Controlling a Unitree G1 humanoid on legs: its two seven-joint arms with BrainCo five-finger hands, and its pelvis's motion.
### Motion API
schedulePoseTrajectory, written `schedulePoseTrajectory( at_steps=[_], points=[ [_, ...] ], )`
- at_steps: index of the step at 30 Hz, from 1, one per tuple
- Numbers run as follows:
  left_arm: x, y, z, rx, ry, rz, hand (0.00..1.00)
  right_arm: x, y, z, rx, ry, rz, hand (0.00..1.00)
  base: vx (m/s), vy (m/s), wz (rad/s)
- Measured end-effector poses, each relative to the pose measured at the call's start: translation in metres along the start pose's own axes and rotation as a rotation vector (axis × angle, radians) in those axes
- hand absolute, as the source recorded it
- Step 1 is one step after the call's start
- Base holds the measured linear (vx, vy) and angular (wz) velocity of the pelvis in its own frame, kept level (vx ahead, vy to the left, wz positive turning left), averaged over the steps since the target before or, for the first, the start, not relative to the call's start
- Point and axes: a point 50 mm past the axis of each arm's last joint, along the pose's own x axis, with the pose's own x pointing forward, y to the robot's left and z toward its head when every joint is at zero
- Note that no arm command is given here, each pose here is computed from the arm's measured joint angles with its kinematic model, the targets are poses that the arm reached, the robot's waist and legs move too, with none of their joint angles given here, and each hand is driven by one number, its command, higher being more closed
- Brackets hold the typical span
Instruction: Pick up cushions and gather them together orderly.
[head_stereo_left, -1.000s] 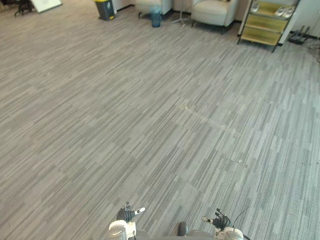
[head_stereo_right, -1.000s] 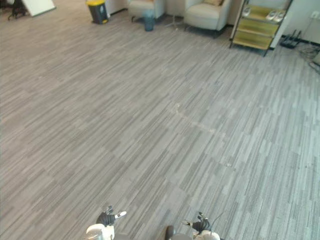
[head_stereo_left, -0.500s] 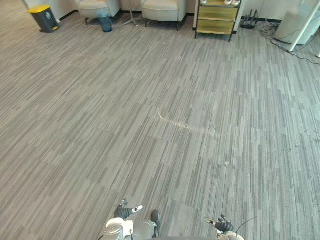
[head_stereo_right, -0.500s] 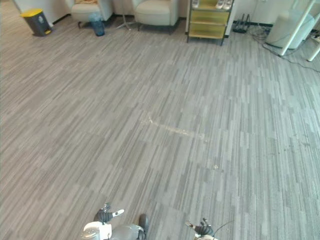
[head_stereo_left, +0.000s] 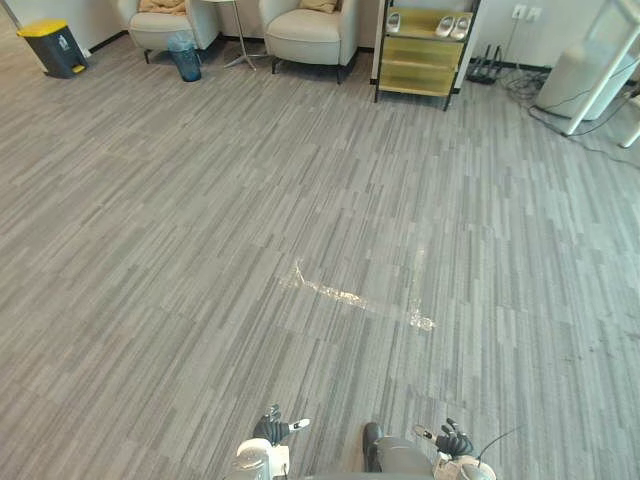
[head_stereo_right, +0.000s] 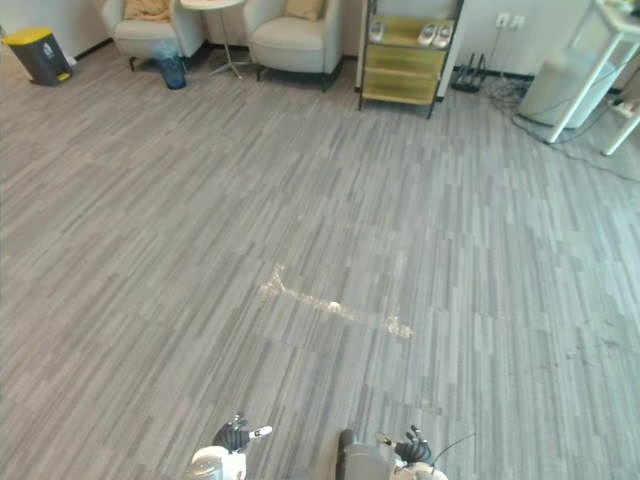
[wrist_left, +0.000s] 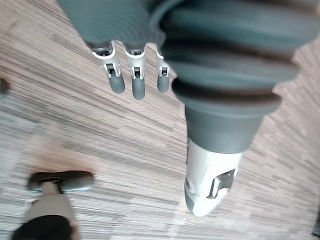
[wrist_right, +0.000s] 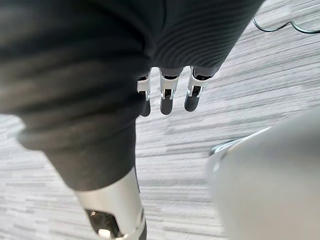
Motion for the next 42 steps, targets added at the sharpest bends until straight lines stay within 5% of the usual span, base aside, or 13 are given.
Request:
schedulePoseTrajectory(
  at_steps=[23,33,42],
  points=[
    [0.004,-0.008,0.018,0.151,-0.049,-0.078,0.00,-0.006,0.013,-0.007,0.033,-0.010,0.028,0.00,0.48,0.019,-0.14],
    [0.001,-0.008,-0.001,0.054,0.024,-0.050,0.00,-0.001,-0.005,-0.004,0.035,0.018,-0.026,0.00,0.49,-0.247,0.29],
    [0.002,-0.009,0.009,0.062,-0.025,-0.062,0.00,0.003,0.017,0.006,0.016,-0.006,0.040,0.00,0.36,-0.105,-0.41]
  ],
)
